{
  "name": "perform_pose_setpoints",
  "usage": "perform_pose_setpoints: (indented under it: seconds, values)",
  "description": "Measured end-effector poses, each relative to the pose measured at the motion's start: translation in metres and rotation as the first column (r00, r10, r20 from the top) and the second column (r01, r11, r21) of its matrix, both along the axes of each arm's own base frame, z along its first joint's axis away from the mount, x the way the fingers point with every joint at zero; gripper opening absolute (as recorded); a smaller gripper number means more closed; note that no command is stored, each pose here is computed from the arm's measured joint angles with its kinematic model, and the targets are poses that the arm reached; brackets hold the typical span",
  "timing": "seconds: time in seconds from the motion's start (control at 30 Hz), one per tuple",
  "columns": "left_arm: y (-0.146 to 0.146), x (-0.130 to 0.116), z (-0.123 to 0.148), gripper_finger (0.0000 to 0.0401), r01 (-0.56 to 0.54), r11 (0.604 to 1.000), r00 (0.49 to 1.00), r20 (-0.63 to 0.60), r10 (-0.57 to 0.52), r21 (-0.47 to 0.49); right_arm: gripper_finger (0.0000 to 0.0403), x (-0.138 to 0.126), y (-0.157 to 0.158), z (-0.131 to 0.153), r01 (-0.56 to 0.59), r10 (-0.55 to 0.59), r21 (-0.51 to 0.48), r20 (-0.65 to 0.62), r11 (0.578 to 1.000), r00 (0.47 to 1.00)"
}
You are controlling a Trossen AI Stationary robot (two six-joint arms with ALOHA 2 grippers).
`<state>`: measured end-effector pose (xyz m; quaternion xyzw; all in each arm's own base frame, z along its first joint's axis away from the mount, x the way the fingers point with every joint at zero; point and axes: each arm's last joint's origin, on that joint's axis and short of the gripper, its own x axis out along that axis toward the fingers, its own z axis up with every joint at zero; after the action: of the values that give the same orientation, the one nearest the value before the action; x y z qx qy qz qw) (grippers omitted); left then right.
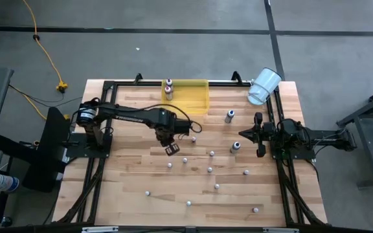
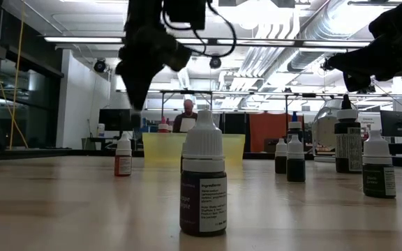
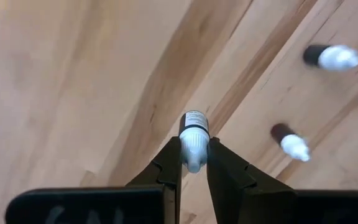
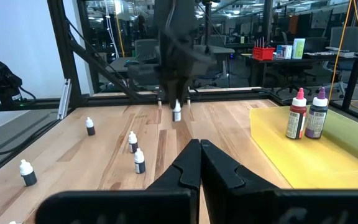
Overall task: Pick & Place food coloring
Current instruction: Put the left small black food coloring bottle into the yellow container
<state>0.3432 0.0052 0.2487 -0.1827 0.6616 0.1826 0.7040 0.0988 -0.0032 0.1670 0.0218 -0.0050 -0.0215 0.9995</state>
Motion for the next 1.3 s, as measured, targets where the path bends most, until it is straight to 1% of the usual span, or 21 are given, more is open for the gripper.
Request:
perform_pose_setpoints:
  seconds: [0.17,0.3,0.43,0.63,0.8,0.93,1.03,1.1,1.2,1.27,1.3]
  values:
    - [0.012,0.004,0.028,0.0044,-0.011,0.999,0.999,0.043,0.009,0.035,0.0000,0.000,0.000,0.000,0.000,0.000,0.000,0.000,1.000,1.000]
    - [0.028,0.004,0.046,0.0044,-0.019,0.998,0.997,0.070,0.015,0.067,0.0000,0.000,0.000,0.000,0.000,0.000,0.000,0.000,1.000,1.000]
    - [0.047,0.002,0.055,0.0044,-0.055,0.996,0.995,0.089,0.049,0.074,0.0000,0.000,0.000,0.000,0.000,0.000,0.000,0.000,1.000,1.000]
    - [0.078,-0.003,0.060,0.0044,-0.146,0.984,0.986,0.100,0.136,0.098,0.0000,0.000,0.000,0.000,0.000,0.000,0.000,-0.001,1.000,1.000]
    - [0.102,-0.006,0.056,0.0044,-0.223,0.968,0.972,0.099,0.212,0.119,0.0000,0.000,0.000,0.000,0.000,0.000,0.000,0.000,1.000,1.000]
    - [0.122,-0.003,0.045,0.0044,-0.286,0.949,0.957,0.089,0.276,0.134,0.0000,0.000,0.000,0.000,0.000,0.000,0.000,0.000,1.000,1.000]
    - [0.134,0.000,0.036,0.0044,-0.311,0.941,0.950,0.080,0.302,0.133,0.0000,0.000,0.000,0.000,0.000,0.000,0.000,0.000,1.000,1.000]
    - [0.142,-0.002,0.031,0.0044,-0.324,0.937,0.946,0.059,0.319,0.134,0.0000,0.000,0.000,0.000,0.000,0.000,0.000,-0.002,1.000,1.000]
    - [0.152,0.004,0.021,0.0044,-0.345,0.924,0.938,0.070,0.338,0.165,0.0000,0.000,0.000,0.000,0.000,0.000,0.000,0.000,1.000,1.000]
    - [0.158,0.004,0.014,0.0044,-0.352,0.921,0.936,0.046,0.350,0.166,0.0000,0.000,0.000,0.000,0.000,0.000,0.000,-0.001,1.000,1.000]
    - [0.160,0.006,0.012,0.0044,-0.356,0.919,0.935,0.058,0.351,0.170,0.0000,0.000,0.000,0.000,-0.001,0.001,0.000,0.000,1.000,1.000]
